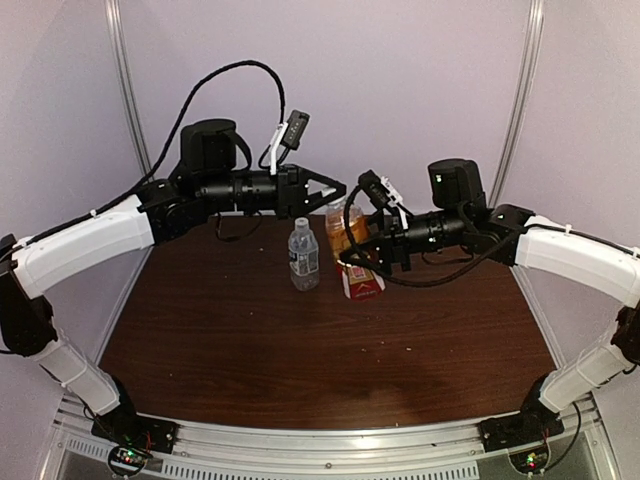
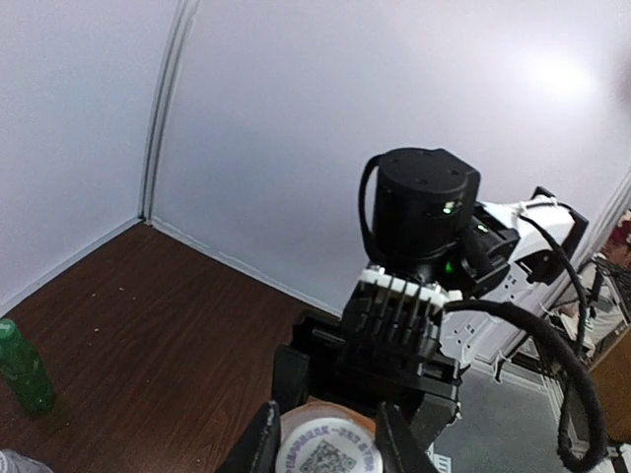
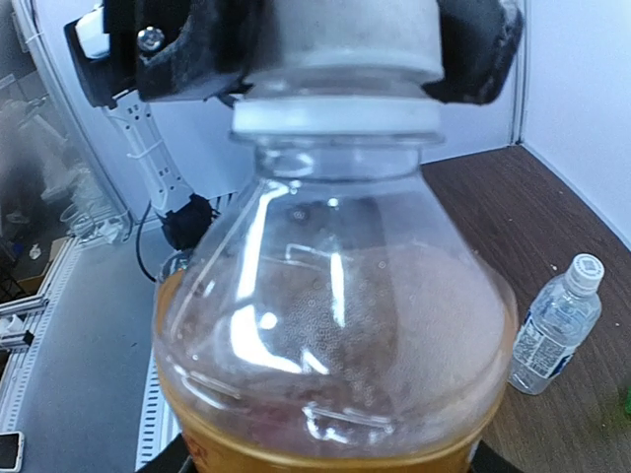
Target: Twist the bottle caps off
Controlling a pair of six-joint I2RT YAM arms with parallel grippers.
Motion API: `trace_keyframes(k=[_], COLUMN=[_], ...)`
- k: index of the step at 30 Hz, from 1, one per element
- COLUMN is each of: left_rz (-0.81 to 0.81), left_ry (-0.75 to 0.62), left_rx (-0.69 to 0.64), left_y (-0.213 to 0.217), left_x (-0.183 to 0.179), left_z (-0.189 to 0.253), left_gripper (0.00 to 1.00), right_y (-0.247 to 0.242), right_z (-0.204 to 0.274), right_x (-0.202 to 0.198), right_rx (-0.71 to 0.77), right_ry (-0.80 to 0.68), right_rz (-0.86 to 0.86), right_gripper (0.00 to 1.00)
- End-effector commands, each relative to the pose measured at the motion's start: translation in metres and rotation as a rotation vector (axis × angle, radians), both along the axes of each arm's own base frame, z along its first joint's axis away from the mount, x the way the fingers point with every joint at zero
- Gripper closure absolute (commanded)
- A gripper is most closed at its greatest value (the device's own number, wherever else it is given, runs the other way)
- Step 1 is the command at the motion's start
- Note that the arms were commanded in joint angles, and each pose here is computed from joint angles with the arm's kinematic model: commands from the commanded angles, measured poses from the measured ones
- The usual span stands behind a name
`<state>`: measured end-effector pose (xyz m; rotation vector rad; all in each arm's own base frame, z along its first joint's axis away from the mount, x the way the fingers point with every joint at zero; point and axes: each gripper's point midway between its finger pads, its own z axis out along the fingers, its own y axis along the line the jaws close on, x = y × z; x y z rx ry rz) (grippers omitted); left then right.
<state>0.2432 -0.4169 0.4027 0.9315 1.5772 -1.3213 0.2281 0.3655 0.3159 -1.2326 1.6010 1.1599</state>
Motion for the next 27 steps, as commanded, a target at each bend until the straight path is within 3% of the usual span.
trace_keyframes(k=[1,6,14,27], left_rz=[0.274,0.389,0.341,0.234], left_ry=[0.073,0.088,0.093,-0.025], left_rx=[-0.012,0.043,0.029,-0.040], left_y=[0.013,0.013,0.007,0.016], left_x=[0.021,0.026,0.020,0.000], left_z=[0.017,0.013,0.014,0.043], left_gripper=[0.97,0.95,0.82,0.39], right_y=[-0.011,-0.014,-0.012,-0.005], right_z=[0.017,0.021,0.015,0.020], right_x=[0.031,0.040,0.038,0.000], right_rx=[-0.007,0.000,-0.010,0.046], right_ry=[-0.078,-0.091,-0.084,-0.082], right_rz=[-0.200,-0.257,-0.237,-0.020], right_gripper=[0.41,0.41,0.41,0.40])
